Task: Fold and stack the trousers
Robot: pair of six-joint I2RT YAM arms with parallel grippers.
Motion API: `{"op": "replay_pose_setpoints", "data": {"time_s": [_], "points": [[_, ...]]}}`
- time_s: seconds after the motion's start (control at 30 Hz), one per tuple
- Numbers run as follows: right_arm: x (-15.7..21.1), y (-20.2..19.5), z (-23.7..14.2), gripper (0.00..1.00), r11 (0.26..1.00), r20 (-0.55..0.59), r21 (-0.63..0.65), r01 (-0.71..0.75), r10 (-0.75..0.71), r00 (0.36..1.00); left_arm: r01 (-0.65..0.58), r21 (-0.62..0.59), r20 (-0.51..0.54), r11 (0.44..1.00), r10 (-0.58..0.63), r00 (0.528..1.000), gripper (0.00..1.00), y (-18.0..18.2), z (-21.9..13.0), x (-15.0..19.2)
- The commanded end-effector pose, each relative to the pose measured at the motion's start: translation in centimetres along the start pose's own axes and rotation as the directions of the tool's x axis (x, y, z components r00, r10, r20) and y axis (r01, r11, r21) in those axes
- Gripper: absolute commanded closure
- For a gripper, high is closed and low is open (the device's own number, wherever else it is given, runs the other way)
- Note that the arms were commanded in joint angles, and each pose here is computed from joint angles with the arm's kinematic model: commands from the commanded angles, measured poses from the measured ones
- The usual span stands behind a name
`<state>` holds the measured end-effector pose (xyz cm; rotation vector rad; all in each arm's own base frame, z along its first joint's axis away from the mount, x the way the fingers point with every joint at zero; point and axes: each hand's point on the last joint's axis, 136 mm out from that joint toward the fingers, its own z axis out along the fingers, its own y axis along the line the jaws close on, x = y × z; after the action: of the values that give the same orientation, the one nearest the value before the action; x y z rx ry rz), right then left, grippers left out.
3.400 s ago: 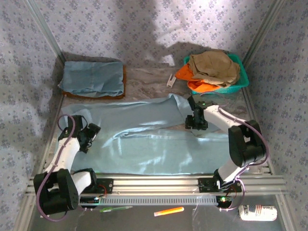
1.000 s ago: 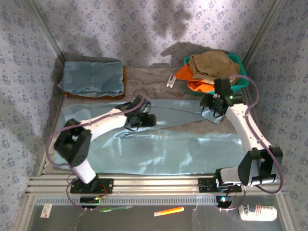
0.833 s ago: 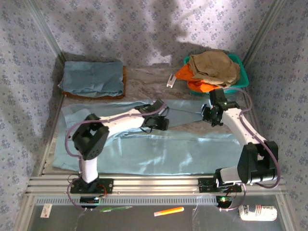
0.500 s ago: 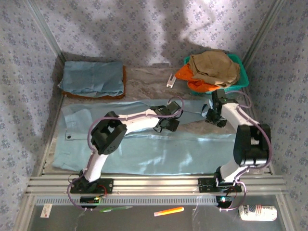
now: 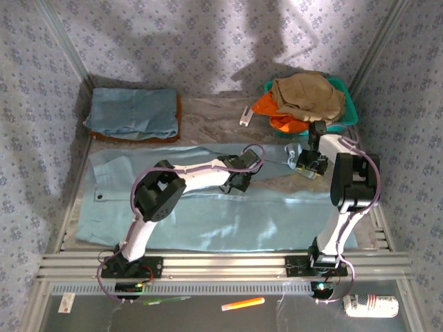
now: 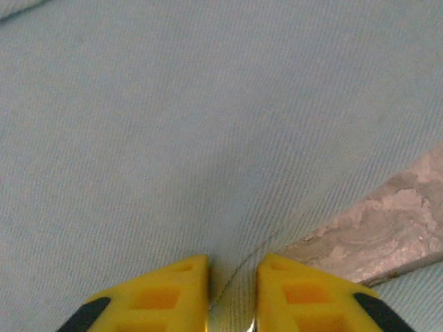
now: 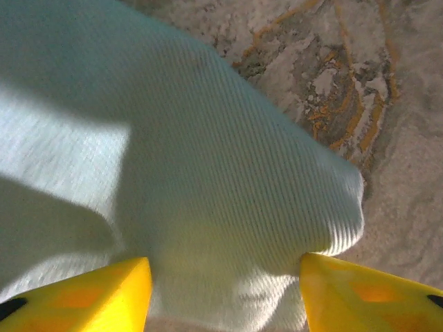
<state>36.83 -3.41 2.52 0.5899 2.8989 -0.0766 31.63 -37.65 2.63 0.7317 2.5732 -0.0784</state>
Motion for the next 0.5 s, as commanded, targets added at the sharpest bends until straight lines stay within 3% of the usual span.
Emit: {"op": "replay_pose_setpoints", "data": {"time_s": [0.0, 0.07, 0.23, 0.47], "points": [[0.7, 0.3, 1.3, 0.55, 0.999, -0.068, -0.045, -0.014, 0.011, 0.998, -0.027, -0.043, -0.094, 0.999, 0.023, 0.995, 0.90, 1.6, 0.4, 3.0], [0.7, 0.3, 1.6, 0.72, 0.998, -0.078, -0.064, -0.029, 0.024, 0.997, -0.029, -0.047, -0.094, 0.998, 0.024, 0.995, 1.00, 1.8, 0.3, 3.1], [1.5, 0.2, -0.1, 0.99, 0.994, -0.052, -0.087, -0.060, 0.056, 0.997, -0.030, -0.064, -0.081, 0.997, 0.024, 0.996, 1.00, 2.6, -0.6, 3.5], [5.3, 2.7, -6.7, 1.00, 0.951, -0.004, -0.291, -0.101, 0.105, 0.995, -0.002, -0.068, -0.013, 0.998, 0.001, 1.000, 1.00, 4.8, -4.6, 5.0]]}}
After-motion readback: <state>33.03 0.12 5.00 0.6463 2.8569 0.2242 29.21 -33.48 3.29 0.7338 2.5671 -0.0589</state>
